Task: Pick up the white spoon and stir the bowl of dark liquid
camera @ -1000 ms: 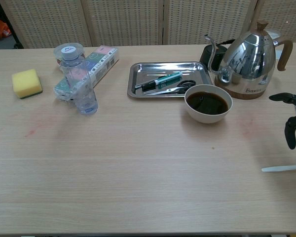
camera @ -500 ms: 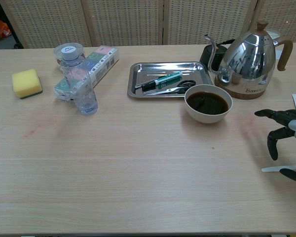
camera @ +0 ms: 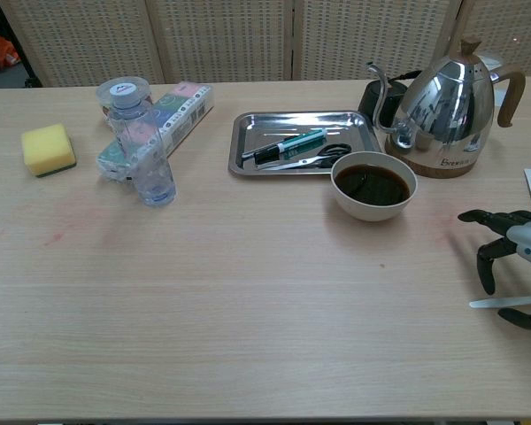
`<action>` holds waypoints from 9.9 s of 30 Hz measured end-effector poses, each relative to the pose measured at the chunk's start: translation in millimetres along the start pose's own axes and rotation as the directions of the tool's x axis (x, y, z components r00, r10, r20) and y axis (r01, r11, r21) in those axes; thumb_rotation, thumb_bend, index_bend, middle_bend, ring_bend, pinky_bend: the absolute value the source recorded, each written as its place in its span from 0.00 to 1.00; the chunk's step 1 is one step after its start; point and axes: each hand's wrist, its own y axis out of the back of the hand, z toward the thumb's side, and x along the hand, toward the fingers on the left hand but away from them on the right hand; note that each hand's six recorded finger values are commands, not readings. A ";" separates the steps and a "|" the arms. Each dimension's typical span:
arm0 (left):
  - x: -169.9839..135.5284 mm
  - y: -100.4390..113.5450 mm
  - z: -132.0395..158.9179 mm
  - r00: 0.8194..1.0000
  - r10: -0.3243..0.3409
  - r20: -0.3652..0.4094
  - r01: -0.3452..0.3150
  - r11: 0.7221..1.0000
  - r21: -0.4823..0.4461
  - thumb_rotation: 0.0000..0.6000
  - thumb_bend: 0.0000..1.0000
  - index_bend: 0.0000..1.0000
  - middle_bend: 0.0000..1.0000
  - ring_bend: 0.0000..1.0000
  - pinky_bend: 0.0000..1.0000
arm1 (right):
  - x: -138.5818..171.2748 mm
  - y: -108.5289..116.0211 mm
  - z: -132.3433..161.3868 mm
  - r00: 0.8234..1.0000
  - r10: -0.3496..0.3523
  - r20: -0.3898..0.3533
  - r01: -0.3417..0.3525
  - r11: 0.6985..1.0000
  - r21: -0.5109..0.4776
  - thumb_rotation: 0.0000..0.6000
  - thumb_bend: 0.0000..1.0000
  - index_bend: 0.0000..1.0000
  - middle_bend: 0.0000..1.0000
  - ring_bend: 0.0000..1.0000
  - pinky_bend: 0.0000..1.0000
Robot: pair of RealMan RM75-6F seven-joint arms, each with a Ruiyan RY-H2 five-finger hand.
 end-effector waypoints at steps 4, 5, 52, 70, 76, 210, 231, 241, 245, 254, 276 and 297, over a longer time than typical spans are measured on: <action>0.3 0.2 -0.3 1.000 0.001 -0.002 -0.001 1.000 0.000 1.00 0.01 0.00 0.00 0.00 0.00 | -1.3 0.7 0.0 1.000 0.002 0.007 -0.002 1.000 -0.006 1.00 0.34 0.51 0.00 0.00 0.00; 0.4 -0.2 -0.2 1.000 0.000 -0.002 0.000 1.000 0.000 1.00 0.01 0.00 0.00 0.00 0.00 | -1.4 1.0 0.2 1.000 0.002 0.007 -0.002 1.000 -0.006 1.00 0.34 0.51 0.00 0.00 0.00; 1.8 1.6 -1.8 1.000 0.001 -0.007 -0.001 1.000 -0.008 1.00 0.01 0.00 0.00 0.00 0.00 | -13.0 -12.6 5.1 0.997 0.067 0.027 -0.067 0.998 -0.012 1.00 0.40 0.52 0.00 0.00 0.00; 1.6 1.3 -1.2 1.000 -0.001 -0.004 0.001 1.000 -0.010 1.00 0.01 0.00 0.00 0.00 0.00 | -6.2 5.0 10.9 1.000 0.029 -0.005 -0.029 0.994 -0.106 1.00 0.47 0.57 0.00 0.00 0.00; 1.1 0.6 -0.3 1.000 -0.002 -0.002 0.002 1.000 -0.008 1.00 0.01 0.00 0.00 0.00 0.00 | 1.3 30.5 19.4 0.998 -0.024 -0.058 0.010 0.974 -0.228 1.00 0.47 0.57 0.00 0.00 0.00; 21.0 -1.9 -11.5 0.997 -0.055 -0.048 0.053 0.998 -0.045 1.00 0.01 0.00 0.00 0.00 0.00 | -166.0 105.7 92.1 0.989 -0.107 -0.105 -0.014 0.634 -0.773 1.00 0.62 0.60 0.00 0.00 0.00; 18.8 -10.8 -1.2 0.997 -0.077 -0.022 0.077 0.997 -0.020 1.00 0.01 0.00 0.00 0.00 0.00 | -123.8 106.4 71.4 0.984 -0.045 -0.170 -0.098 0.659 -0.746 1.00 0.62 0.60 0.00 0.00 0.00; 19.0 -6.9 -6.0 0.997 -0.072 -0.031 0.071 0.997 -0.038 1.00 0.01 0.00 0.00 0.00 0.00 | -148.1 100.5 87.8 0.987 -0.075 -0.139 -0.062 0.625 -0.778 1.00 0.62 0.60 0.00 0.00 0.00; 19.5 -4.8 -8.7 0.997 -0.068 -0.039 0.066 0.997 -0.043 1.00 0.01 0.00 0.00 0.00 0.00 | -158.9 106.8 82.5 0.990 -0.100 -0.101 -0.019 0.616 -0.787 1.00 0.62 0.60 0.00 0.00 0.00; 19.7 -7.7 -6.6 0.997 -0.076 -0.035 0.075 0.997 -0.033 1.00 0.01 0.00 0.00 0.00 0.00 | -151.1 115.7 56.0 0.991 -0.109 -0.072 0.014 0.637 -0.771 1.00 0.62 0.60 0.00 0.00 0.00; 20.5 -11.1 -3.9 0.996 -0.083 -0.034 0.082 0.996 -0.027 1.00 0.01 0.00 0.00 0.00 0.00 | -135.6 112.0 87.2 0.980 -0.079 -0.182 -0.089 0.646 -0.759 1.00 0.65 0.60 0.00 0.00 0.00; 19.1 -13.6 0.7 0.996 -0.088 -0.020 0.088 0.996 -0.015 1.00 0.01 0.00 0.00 0.00 0.00 | -124.5 128.2 29.8 0.992 -0.102 -0.078 0.006 0.642 -0.766 1.00 0.67 0.60 0.00 0.00 0.00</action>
